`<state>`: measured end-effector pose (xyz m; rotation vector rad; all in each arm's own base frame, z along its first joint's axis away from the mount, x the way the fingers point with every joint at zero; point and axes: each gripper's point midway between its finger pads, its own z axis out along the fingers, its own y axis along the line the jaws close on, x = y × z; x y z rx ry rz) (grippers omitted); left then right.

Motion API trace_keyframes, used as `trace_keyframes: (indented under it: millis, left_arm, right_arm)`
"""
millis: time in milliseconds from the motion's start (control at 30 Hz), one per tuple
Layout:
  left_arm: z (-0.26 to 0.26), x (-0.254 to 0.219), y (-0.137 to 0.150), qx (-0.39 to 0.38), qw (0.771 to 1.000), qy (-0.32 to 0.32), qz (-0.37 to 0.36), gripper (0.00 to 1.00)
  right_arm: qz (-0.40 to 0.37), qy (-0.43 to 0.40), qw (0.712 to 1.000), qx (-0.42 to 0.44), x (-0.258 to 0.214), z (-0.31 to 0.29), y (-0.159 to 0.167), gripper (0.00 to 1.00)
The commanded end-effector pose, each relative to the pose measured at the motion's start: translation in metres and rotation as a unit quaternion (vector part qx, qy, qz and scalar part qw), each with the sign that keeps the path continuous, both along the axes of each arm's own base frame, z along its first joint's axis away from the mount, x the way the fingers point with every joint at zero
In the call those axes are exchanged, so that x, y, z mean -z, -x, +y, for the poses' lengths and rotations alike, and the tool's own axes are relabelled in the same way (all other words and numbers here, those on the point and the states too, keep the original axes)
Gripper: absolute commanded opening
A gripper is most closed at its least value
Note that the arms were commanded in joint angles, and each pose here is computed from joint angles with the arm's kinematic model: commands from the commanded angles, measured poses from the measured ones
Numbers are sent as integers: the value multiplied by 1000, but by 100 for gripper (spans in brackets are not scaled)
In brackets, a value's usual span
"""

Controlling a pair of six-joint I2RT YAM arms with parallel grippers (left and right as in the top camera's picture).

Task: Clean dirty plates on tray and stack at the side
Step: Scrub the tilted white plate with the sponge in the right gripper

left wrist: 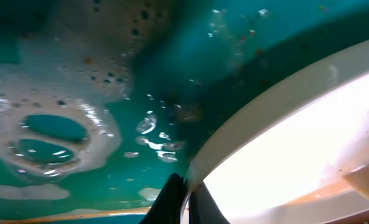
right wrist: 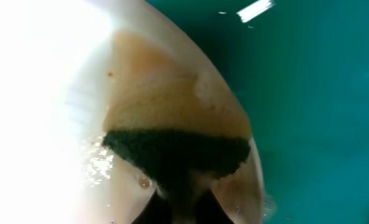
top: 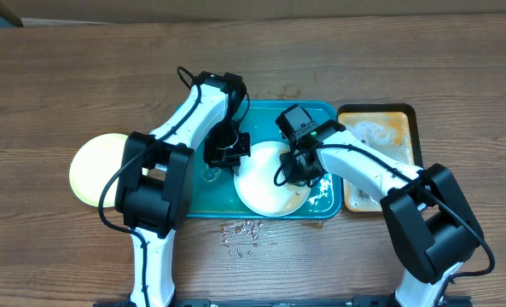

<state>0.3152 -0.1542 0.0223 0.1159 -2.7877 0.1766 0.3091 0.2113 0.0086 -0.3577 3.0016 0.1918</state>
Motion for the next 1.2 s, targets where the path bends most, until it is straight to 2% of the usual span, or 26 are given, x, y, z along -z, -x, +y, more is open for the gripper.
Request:
trace_keyframes:
  millis: [0, 100, 267, 433, 533, 633, 800, 967, 1033, 1067, 1167]
  left_arm:
    - [2, 3, -3, -16, 1000, -2, 1, 4]
    - [2, 3, -3, -16, 1000, -2, 1, 4]
    - [2, 3, -3, -19, 1000, -3, 2, 4]
    - [2, 3, -3, -19, 1000, -3, 2, 4]
    - [2, 3, -3, -20, 1000, -2, 2, 4]
    - [1, 3, -3, -20, 1000, 1, 3, 4]
    - [1, 3, -3, -20, 1000, 1, 3, 4]
    - [1, 3, -3, -20, 1000, 1, 3, 4]
    - [1, 3, -3, -20, 1000, 1, 3, 4]
    - [1, 3, -3, -20, 1000, 1, 3, 4]
    - [1, 3, -2, -20, 1000, 0, 4, 4]
  right_arm:
    - [59, -69, 995, 32, 5, 24, 24, 4]
    - [61, -78, 995, 33, 2, 27, 24, 4]
    - [110, -128, 986, 15, -5, 43, 43, 4]
    - [92, -27, 995, 36, 6, 5, 42, 4]
    - [52, 41, 996, 59, 10, -22, 28, 4]
    - [5, 63, 995, 77, 9, -32, 7, 4]
    - [-64, -7, 995, 75, 0, -4, -31, 8]
    - [-94, -89, 990, 62, -12, 29, -50, 14]
    - [-91, -117, 988, 52, -16, 41, -50, 12]
    - [-82, -137, 987, 30, -18, 49, -45, 9]
    - [-44, -179, 981, -53, -21, 65, -22, 7]
